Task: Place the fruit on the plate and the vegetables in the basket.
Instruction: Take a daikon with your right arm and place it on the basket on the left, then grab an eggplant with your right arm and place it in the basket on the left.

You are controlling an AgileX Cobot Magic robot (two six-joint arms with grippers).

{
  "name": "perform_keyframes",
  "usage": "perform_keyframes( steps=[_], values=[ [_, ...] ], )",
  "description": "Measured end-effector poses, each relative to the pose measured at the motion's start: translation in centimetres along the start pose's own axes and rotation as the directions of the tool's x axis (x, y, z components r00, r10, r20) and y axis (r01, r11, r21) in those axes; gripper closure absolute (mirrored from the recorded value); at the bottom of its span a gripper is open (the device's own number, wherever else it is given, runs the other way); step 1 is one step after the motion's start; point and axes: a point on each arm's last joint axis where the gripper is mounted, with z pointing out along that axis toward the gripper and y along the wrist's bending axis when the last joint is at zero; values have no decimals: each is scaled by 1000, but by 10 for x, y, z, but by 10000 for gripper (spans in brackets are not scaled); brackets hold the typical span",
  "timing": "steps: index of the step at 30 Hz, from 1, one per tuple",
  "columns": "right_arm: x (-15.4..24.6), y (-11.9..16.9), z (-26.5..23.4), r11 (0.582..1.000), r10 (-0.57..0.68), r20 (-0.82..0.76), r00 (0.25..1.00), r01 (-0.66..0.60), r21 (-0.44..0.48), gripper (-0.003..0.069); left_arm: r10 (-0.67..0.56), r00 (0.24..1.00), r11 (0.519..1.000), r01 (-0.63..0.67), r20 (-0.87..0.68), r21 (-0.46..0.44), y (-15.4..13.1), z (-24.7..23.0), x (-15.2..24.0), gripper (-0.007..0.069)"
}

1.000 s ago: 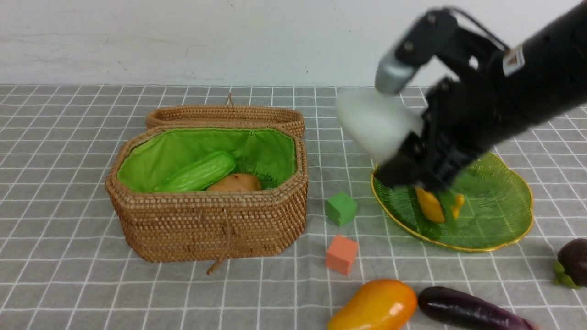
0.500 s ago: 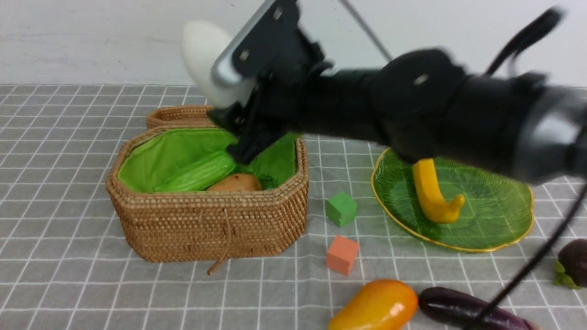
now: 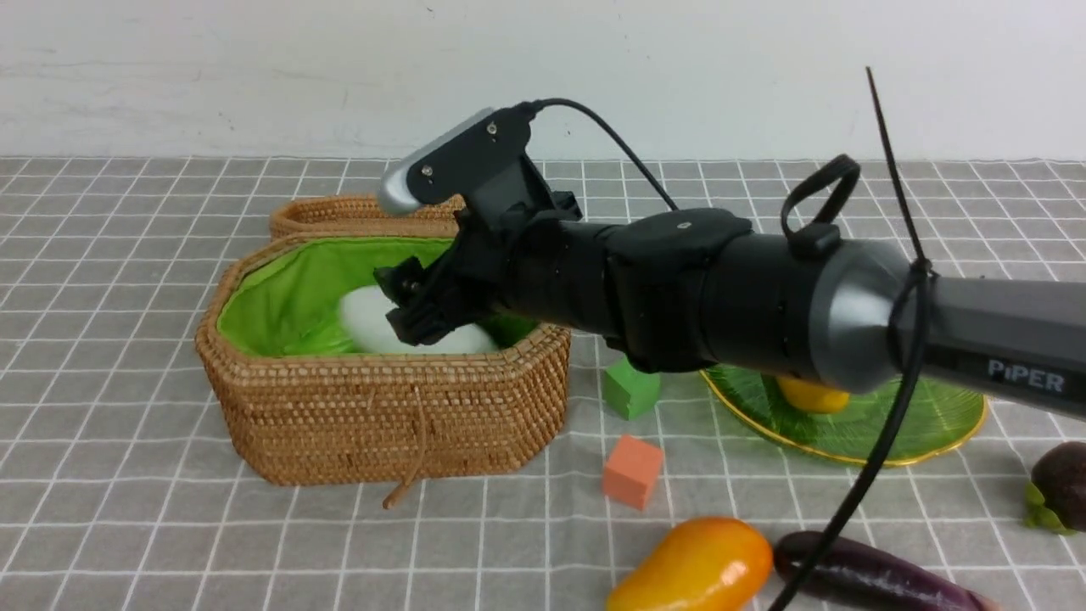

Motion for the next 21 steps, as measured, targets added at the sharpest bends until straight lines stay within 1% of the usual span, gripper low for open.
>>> perform_keyframes(
  steps=[1,3,5,7,9,11,12,13,14,15,16,17,18,20,21],
  values=[
    [-2,1,-2,1000,3,8,1000,-2,-14,-15,0,1000,1000,0,0,0,0,0,0,480],
    [-9,6,-7,998,3,35,999,-1,-69,5,0,1000,1000,0,0,0,0,0,0,480],
    [-16,12,-13,989,-2,67,998,12,-148,34,0,1000,1000,0,0,0,0,0,0,480],
    [-23,22,-24,965,-30,108,994,56,-254,69,0,1000,1000,0,0,0,0,0,0,480],
    [-31,32,-40,920,-57,143,988,108,-377,92,0,1000,1000,0,0,0,0,0,0,480],
    [-37,40,-61,850,-92,147,985,155,-504,102,0,1000,1000,0,0,0,0,0,0,480],
    [-39,42,-73,809,-112,129,985,166,-564,104,0,1000,1000,0,0,0,0,0,0,480],
    [-40,42,-83,778,-132,103,986,167,-606,106,0,1000,1000,0,0,0,0,0,0,480],
    [-37,39,-96,740,-186,42,982,168,-651,107,0,1000,1000,0,0,0,0,0,0,480],
    [-35,36,-106,720,-201,-24,979,132,-681,107,0,1000,1000,0,0,0,0,0,0,480],
    [-32,31,-113,717,-228,-88,970,107,-689,107,0,1000,1000,0,0,0,0,0,0,480],
    [-30,27,-114,721,-252,-109,962,111,-684,107,0,1000,1000,0,0,0,0,0,0,480],
    [-21,16,-125,746,-272,-259,927,33,-665,109,0,1000,1000,0,0,0,0,0,0,480],
    [-9,-4,-138,809,-287,-428,857,-23,-588,109,0,1000,1000,0,0,0,0,0,0,480],
    [4,-19,-146,859,-285,-532,798,-35,-511,109,0,1000,1000,0,0,0,0,0,0,480]
  ],
)
